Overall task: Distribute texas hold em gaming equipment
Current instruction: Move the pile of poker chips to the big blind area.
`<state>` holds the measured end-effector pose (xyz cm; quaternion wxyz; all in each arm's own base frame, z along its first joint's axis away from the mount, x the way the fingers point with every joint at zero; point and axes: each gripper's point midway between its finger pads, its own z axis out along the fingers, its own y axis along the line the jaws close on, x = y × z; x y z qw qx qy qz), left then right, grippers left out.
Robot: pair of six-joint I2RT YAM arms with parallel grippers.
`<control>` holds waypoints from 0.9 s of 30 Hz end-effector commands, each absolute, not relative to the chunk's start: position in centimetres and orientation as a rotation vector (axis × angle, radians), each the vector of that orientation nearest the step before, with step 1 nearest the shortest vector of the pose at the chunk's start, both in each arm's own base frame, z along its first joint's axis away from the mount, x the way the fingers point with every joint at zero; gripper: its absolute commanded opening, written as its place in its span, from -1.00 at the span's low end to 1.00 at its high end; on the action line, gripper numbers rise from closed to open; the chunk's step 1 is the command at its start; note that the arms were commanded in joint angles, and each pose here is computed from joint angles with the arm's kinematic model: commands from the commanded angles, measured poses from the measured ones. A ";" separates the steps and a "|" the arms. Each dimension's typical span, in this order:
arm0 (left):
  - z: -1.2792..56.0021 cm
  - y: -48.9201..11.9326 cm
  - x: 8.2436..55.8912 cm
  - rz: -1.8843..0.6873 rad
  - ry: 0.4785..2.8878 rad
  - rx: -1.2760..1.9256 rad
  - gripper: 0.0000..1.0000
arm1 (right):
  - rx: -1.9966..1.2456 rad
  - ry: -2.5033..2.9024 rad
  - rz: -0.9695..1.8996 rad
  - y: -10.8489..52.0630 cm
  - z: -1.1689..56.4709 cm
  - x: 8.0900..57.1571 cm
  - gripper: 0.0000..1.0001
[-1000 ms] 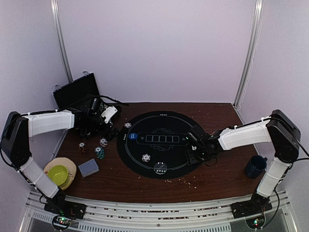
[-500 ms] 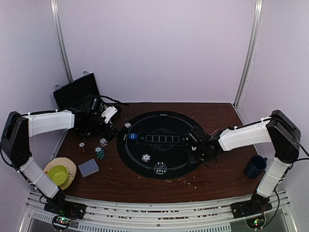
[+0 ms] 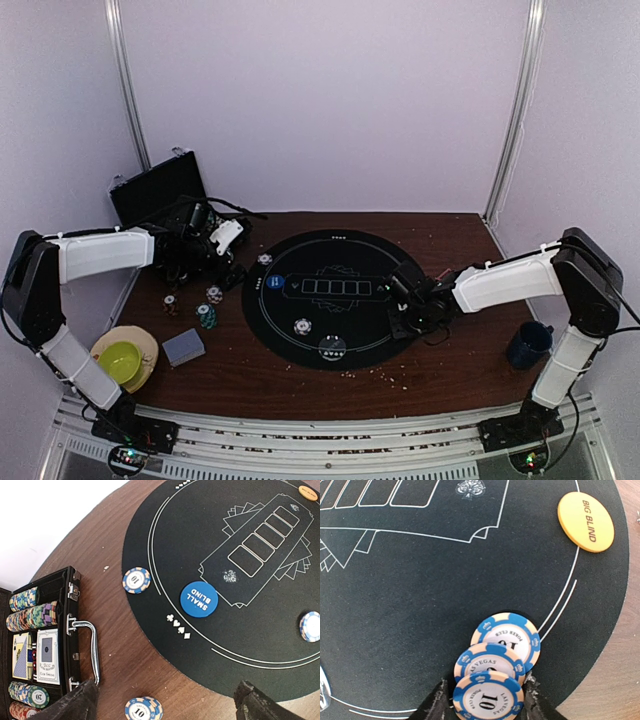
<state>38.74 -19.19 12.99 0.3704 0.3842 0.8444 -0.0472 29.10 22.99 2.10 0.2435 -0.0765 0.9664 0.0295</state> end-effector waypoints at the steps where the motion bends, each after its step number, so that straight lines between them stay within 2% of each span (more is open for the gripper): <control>1: 12.6 -19.0 39.3 -0.115 2.164 0.965 0.96 | -0.207 2.669 -0.023 21.2 1.0 28.2 -0.07; 9: 12.6 -19.0 39.3 -0.113 2.165 0.962 0.96 | -0.198 2.649 -0.026 21.3 1.6 28.8 -0.38; 27: 12.6 -19.0 39.3 -0.117 2.165 0.963 0.96 | -0.209 2.582 -0.039 23.3 3.7 31.9 -0.36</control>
